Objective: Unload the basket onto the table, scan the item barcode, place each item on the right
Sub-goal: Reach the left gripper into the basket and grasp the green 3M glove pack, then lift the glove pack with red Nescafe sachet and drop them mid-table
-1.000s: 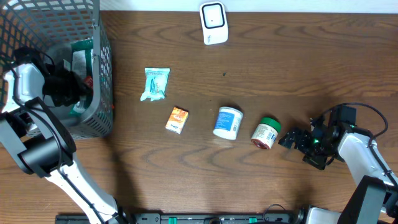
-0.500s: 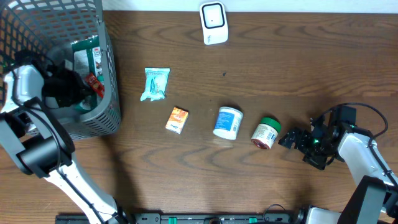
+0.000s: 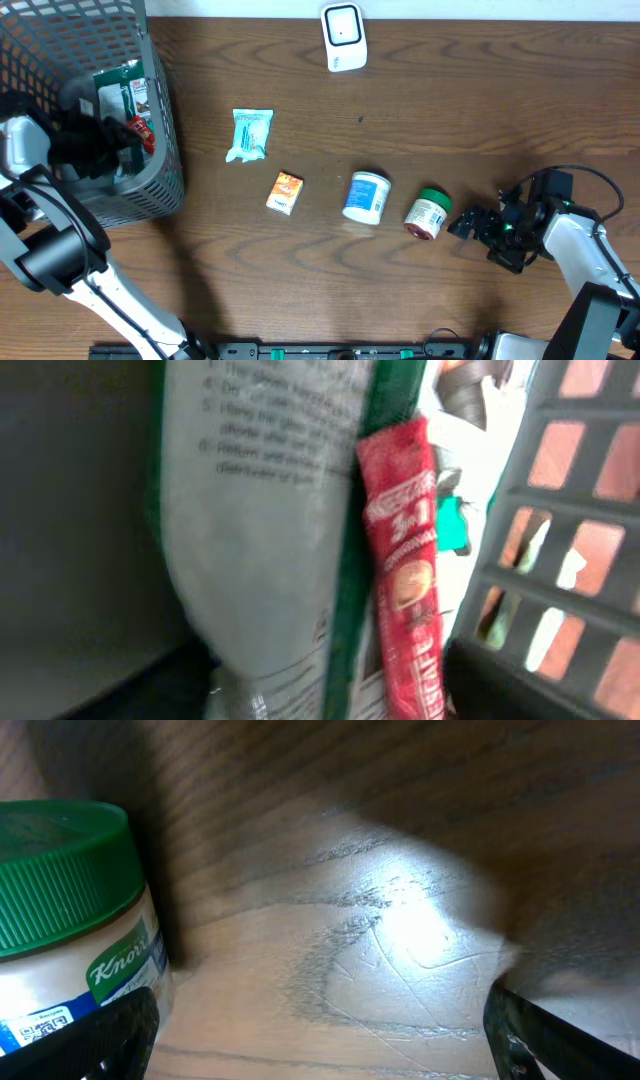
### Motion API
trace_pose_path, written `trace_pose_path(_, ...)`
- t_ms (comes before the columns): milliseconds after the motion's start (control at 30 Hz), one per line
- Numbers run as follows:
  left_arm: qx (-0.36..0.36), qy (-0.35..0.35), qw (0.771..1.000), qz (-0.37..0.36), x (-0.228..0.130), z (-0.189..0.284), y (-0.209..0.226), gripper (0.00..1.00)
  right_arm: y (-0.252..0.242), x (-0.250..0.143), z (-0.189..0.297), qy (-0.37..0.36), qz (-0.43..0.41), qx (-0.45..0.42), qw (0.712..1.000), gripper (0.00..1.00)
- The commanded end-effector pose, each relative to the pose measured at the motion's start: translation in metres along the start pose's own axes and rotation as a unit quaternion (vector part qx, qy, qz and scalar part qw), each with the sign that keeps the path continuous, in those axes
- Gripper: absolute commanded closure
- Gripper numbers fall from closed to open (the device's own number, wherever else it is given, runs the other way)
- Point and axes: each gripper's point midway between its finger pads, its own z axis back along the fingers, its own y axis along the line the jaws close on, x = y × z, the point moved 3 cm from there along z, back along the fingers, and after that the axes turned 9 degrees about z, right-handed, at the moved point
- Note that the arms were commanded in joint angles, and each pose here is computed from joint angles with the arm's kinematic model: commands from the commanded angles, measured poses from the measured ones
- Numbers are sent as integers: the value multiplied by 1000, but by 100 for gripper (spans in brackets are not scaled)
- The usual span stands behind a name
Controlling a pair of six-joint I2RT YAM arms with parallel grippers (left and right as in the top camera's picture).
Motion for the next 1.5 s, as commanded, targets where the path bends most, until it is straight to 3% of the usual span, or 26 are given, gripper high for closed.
trace_pose_path(0,-45,-6,999,-24,-2,8,-25,20,2,-1,-1,2,-2,1,1000,1)
trace_pose_path(433,-41,26,997,-65,-11,-52,-37,19,4,-1,-1,3,-2,7,1000,1)
trace_pose_path(600,45,22,998,-32,-8,-65,-9,20,4,-1,-1,3,-2,7,1000,1)
trace_pose_path(633,64,20,997,-31,-8,-65,-3,25,3,-1,-1,3,-2,7,1000,1)
trace_pose_path(700,89,18,995,-30,-8,-65,4,61,3,-1,-1,3,-2,7,1000,1)
trace_pose_path(733,97,18,995,-29,-8,-64,7,74,3,-1,-1,3,-3,7,1000,1)
trace_pose_path(767,102,18,994,-29,-8,-64,8,80,4,-2,-1,4,-3,7,1000,1)
trace_pose_path(967,102,18,994,-31,-8,-64,8,81,3,-2,-1,5,-3,7,1000,1)
trace_pose_path(1000,102,18,994,-30,-8,-64,8,92,3,-2,-1,5,-3,7,1000,1)
trace_pose_path(1200,95,2,995,-34,-1,-54,-1,93,3,-3,-1,6,-4,7,1000,1)
trace_pose_path(1467,2,-125,992,14,41,43,-50,93,3,-3,-1,6,-4,7,1000,1)
